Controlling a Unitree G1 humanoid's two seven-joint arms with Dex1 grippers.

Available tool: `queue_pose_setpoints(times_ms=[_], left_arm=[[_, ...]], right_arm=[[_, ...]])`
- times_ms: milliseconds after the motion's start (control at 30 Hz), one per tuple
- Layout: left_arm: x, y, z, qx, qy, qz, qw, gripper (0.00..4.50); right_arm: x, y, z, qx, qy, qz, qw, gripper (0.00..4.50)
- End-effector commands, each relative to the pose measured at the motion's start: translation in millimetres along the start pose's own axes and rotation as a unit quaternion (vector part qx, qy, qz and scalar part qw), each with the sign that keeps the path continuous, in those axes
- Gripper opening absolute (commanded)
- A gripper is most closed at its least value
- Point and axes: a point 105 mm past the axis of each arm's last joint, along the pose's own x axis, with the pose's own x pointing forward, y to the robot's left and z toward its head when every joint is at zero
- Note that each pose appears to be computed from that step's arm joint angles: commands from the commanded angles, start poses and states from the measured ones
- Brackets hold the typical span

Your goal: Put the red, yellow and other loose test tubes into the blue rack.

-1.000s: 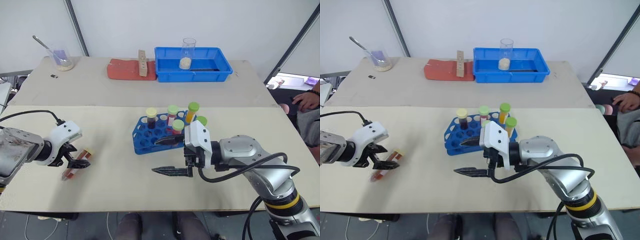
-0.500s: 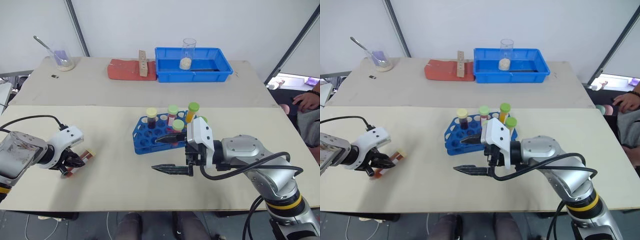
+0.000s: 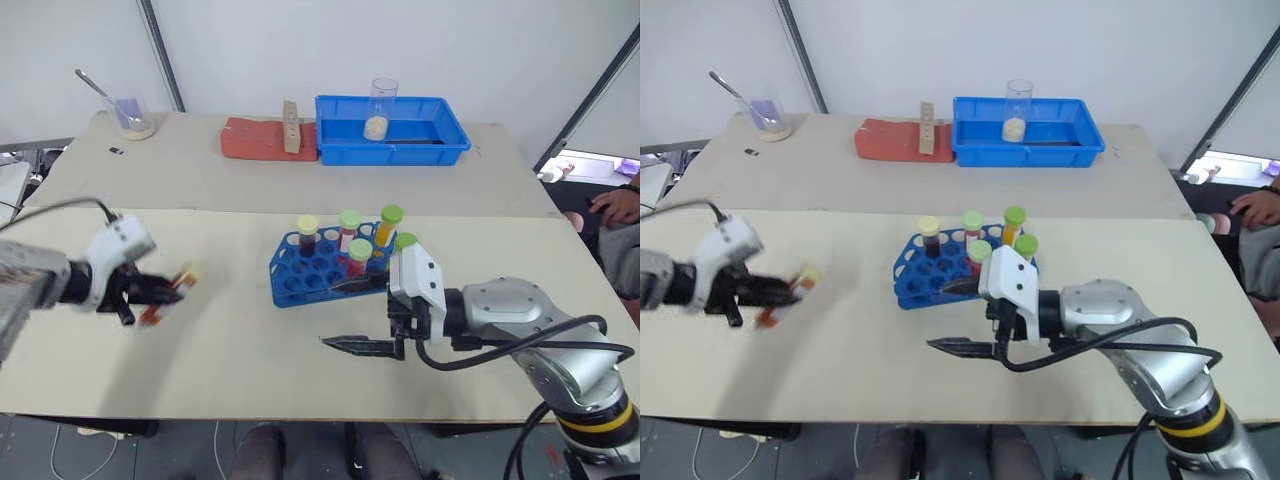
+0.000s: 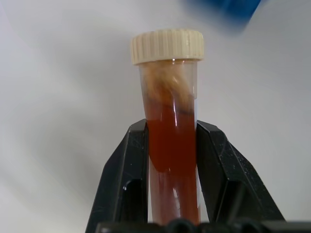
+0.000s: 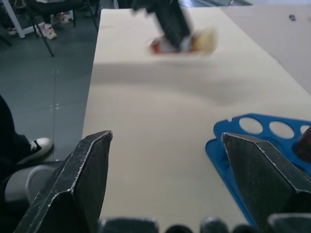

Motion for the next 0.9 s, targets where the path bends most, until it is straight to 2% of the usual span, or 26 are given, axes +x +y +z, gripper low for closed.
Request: queue_pose_setpoints(times_ms=[33, 133, 200, 400, 567, 900], left_arm=[[8, -29, 38, 0.023, -0.091, -0.055, 0.994, 0.92], [28, -49, 58, 0.042, -0.162, -0.084, 0.982, 0.92], [46, -58, 66, 0.064, -0.202, -0.081, 0.974, 0.92], [91, -64, 77, 0.082, -0.297, -0.027, 0.951, 0.92], [118, -63, 67, 0.086, -0.329, 0.007, 0.940, 0.92], [144, -62, 54, 0.061, -0.343, 0.010, 0.937, 0.92]], right_arm=[[-16, 2, 8, -0.039, -0.006, -0.015, 0.999, 4.03], [-29, -1, 4, -0.047, 0.007, -0.036, 0.998, 4.03], [-37, 2, -1, -0.022, 0.026, -0.032, 0.999, 4.03], [-46, -1, -7, 0.016, 0.054, -0.086, 0.995, 4.03], [-46, -2, -5, 0.015, 0.058, -0.106, 0.993, 4.03], [-47, -4, -3, 0.018, 0.059, -0.131, 0.989, 4.03]])
